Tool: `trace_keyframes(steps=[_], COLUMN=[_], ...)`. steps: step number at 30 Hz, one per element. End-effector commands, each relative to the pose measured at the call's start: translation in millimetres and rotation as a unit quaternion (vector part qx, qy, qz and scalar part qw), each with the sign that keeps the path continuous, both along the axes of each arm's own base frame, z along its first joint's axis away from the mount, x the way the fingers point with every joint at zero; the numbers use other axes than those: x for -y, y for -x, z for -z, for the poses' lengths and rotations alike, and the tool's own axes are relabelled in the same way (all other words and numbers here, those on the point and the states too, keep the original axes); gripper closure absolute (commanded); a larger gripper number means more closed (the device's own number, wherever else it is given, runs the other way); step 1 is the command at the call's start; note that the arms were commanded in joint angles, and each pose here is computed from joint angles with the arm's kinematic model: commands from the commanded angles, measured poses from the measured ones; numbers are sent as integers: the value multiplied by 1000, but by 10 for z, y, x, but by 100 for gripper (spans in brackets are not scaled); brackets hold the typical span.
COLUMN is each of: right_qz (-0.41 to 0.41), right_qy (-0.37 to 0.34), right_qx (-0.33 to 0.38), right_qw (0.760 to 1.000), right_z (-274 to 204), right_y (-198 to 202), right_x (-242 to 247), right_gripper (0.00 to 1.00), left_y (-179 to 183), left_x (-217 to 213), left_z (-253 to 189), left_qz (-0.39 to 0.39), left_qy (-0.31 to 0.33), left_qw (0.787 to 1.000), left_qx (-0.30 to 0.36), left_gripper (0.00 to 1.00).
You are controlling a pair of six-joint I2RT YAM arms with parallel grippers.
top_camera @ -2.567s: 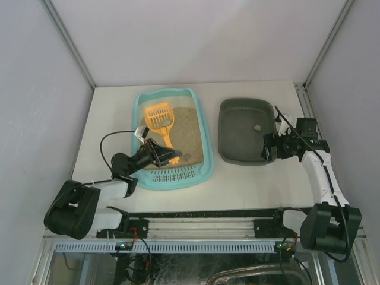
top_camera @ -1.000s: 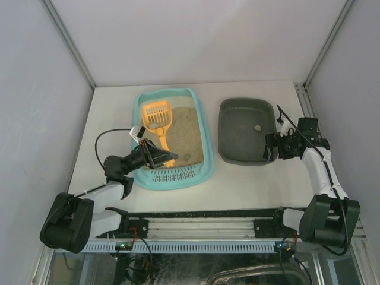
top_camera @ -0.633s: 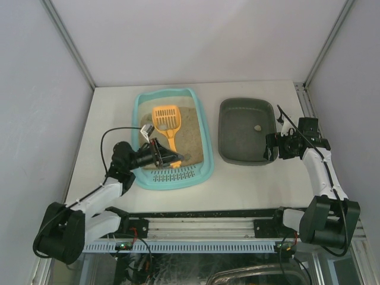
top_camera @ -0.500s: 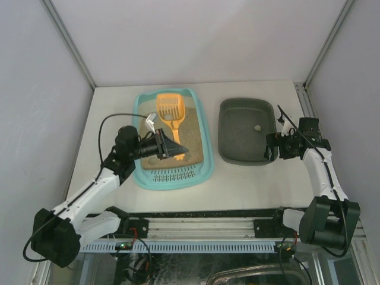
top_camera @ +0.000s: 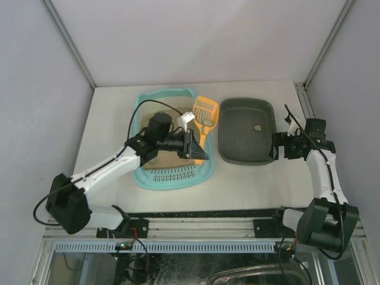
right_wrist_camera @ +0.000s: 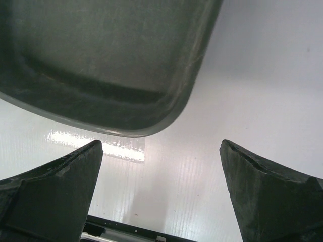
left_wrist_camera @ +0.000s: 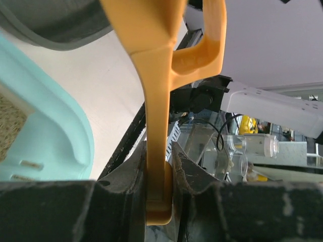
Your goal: Clean the litter box
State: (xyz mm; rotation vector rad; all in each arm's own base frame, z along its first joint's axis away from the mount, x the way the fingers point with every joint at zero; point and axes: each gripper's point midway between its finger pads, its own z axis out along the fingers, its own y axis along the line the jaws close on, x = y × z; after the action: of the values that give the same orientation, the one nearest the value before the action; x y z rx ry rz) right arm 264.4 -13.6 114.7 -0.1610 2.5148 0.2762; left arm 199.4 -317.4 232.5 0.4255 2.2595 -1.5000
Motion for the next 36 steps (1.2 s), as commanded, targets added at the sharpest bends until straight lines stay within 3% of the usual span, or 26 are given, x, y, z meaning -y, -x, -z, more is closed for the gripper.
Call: trace_keyframes(steps=[1,7,11,15,18,21,29,36], right_qz=[13,27,36,35,36,34,25,35], right_qy=[7,4,0,-5,-5,-6,1,19], right_qx=[41,53,61,73,73,74,85,85], right_qw=[999,998,997,997,997,997,996,996], right_z=[-184,-246,-309,-370,-374,-379,-430,-434], right_y=[-46,-38,-27,-11,-5,-4,-9,-28], right_x=[117,177,201,189,197,187,139,176], right_gripper=[0,0,0,0,0,0,0,0], left_y=[-112,-288,-485,-733,-939,-1081,-1120,-1100], left_x=[430,942,1113,1050,849,730,746,796], left_z=[-307,-48,392,797,968,1019,1062,829], left_qz=[38,55,42,23,-10,-27,-24,-14], left_qy=[26,-7,-122,-285,-395,-459,-482,-483], left_qw=[999,998,992,958,915,880,865,855], left_qx=[28,-15,-13,28,82,119,139,189], left_gripper=[100,100,100,100,100,100,100,100])
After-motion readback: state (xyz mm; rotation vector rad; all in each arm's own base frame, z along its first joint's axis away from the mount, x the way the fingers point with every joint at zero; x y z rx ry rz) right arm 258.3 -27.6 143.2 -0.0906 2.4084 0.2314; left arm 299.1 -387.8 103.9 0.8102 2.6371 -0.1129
